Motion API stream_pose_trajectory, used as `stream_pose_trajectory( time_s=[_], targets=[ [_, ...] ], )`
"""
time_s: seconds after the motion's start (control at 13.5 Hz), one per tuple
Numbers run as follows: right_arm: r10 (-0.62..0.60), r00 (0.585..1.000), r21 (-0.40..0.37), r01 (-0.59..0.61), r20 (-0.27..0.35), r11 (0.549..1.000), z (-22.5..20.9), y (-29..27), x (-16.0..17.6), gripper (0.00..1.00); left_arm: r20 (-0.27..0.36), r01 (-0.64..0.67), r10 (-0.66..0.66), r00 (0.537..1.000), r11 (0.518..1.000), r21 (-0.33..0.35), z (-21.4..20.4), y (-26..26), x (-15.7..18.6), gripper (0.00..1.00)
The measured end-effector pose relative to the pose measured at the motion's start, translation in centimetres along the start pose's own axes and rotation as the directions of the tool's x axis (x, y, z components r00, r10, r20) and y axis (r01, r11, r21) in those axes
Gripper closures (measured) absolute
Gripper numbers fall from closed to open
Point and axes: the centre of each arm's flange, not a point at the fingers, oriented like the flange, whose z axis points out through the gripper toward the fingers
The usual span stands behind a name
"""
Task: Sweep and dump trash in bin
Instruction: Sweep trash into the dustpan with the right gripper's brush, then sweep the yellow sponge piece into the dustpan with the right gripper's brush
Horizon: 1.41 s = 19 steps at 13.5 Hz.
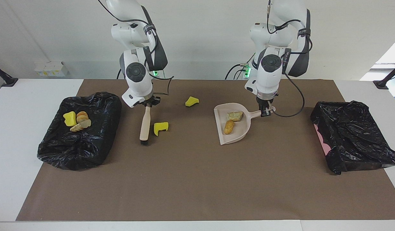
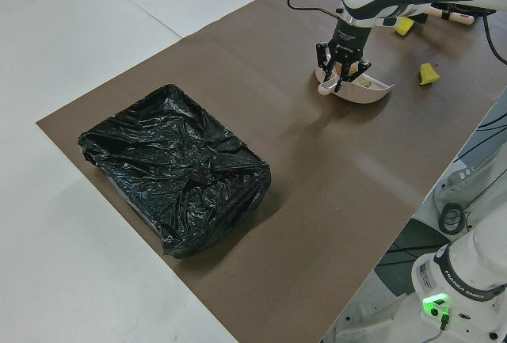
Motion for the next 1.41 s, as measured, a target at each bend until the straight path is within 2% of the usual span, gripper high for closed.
stream_pose_trajectory(
  time_s=[0.37, 0.74, 1.18, 1.41],
  targets=[
    [-0.051, 0.998, 0.006, 0.052, -0.033, 0.999, 0.6, -7.6, -1.5, 0.75, -0.005, -0.003, 0.003, 1.000, 1.000, -0.005, 0.9, 0.7, -1.4, 0.69],
    [-0.081, 0.996, 0.173, 0.086, -0.034, 0.981, 0.0, -16.3, -1.5, 0.75, -0.009, -0.005, 0.005, 1.000, 1.000, -0.002, 1.3, 1.2, -1.5, 0.69],
    [-0.117, 0.992, 0.325, 0.126, -0.048, 0.937, 1.6, -26.1, -4.1, 0.75, -0.011, -0.003, 0.003, 1.000, 1.000, 0.000, 1.6, 1.4, -1.7, 0.69],
    [-0.124, 0.992, 0.397, 0.126, -0.031, 0.909, 0.5, -29.2, -5.9, 0.75, -0.011, 0.001, -0.001, 1.000, 1.000, -0.001, 1.6, 1.3, -1.9, 0.69]
  ],
)
